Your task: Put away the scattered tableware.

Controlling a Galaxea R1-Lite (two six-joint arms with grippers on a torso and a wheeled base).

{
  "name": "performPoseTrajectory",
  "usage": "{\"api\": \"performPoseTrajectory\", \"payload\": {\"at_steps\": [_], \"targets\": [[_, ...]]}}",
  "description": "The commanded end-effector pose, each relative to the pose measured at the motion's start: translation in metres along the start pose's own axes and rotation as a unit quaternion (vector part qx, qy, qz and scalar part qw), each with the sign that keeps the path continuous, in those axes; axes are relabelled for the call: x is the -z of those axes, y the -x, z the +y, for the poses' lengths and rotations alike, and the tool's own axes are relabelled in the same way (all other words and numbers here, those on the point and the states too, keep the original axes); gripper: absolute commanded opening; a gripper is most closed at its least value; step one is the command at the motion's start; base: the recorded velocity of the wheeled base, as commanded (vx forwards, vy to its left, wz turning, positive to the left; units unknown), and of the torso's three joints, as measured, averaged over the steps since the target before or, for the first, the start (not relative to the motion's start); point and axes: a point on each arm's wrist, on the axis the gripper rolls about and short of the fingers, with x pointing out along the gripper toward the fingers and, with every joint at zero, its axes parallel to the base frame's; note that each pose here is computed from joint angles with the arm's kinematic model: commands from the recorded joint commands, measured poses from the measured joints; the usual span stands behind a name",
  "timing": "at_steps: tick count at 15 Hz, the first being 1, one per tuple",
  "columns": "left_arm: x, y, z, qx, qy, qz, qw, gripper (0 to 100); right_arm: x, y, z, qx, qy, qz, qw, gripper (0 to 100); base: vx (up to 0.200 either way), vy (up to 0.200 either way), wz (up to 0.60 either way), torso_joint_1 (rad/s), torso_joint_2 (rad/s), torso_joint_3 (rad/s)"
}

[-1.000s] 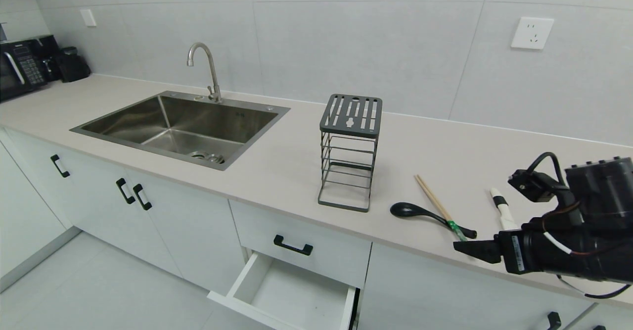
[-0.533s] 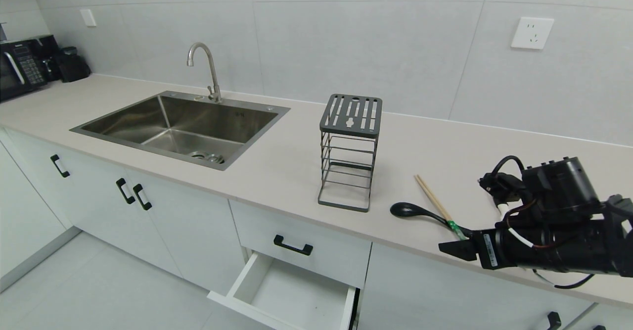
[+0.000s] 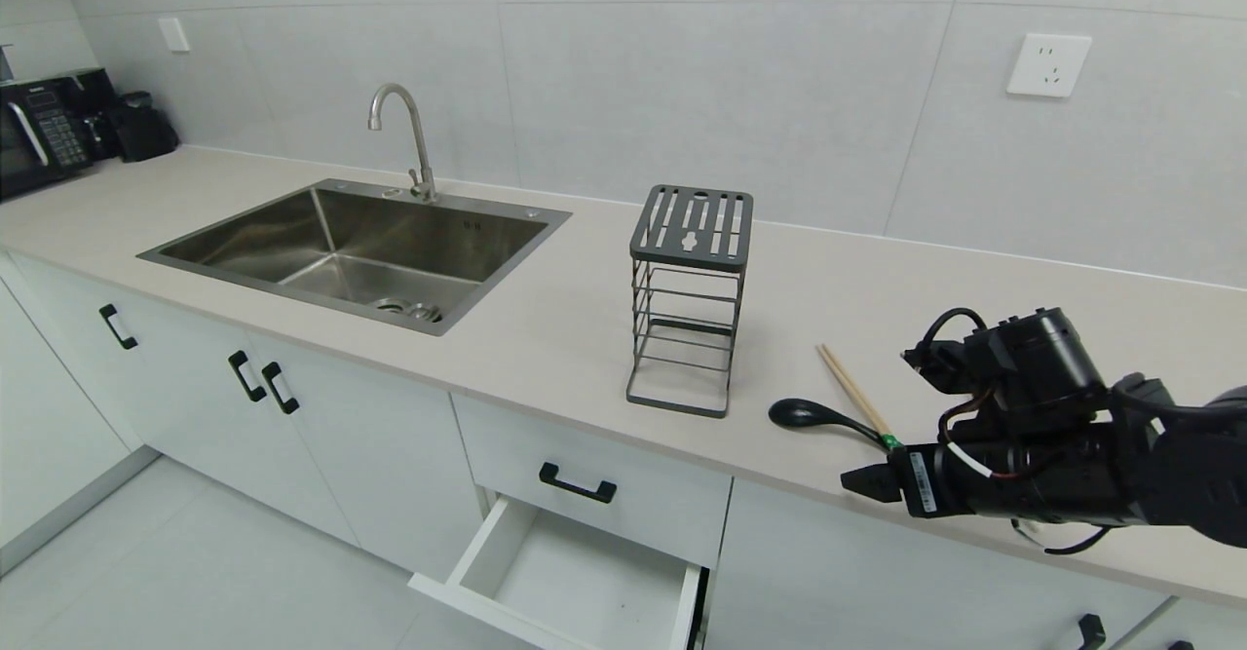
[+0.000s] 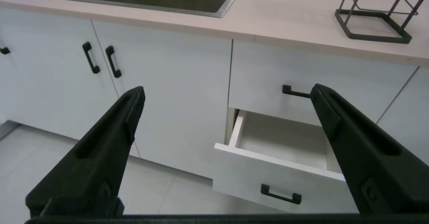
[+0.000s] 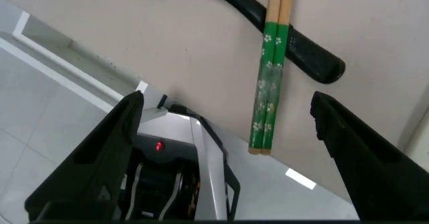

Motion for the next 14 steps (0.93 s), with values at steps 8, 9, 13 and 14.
{"api": "performPoseTrajectory", "payload": {"at_steps": [8,9,13,14], "targets": [[0.000,0.000,0.000,0.000,0.000,0.001,1.0000,100,0.001,-0.017,0.017,-0.006,-0.011,0.021,1.000,100,0.000,0.000,0.00,0.000,0.00,0.000],[0.000,0.000,0.000,0.000,0.000,0.001,1.0000,100,0.000,-0.019,0.015,0.005,-0.015,0.021,1.000,100,0.000,0.000,0.00,0.000,0.00,0.000],[0.000,0.000,0.000,0.000,0.000,0.001,1.0000,100,-0.004,-0.025,0.016,0.017,-0.049,0.019,0.998,0,0.000,0.000,0.00,0.000,0.00,0.000],[0.000,0.000,0.000,-0.001,0.000,0.001,1.0000,100,-0.005,-0.024,0.016,0.021,-0.051,0.017,0.998,0,0.000,0.000,0.00,0.000,0.00,0.000]]}}
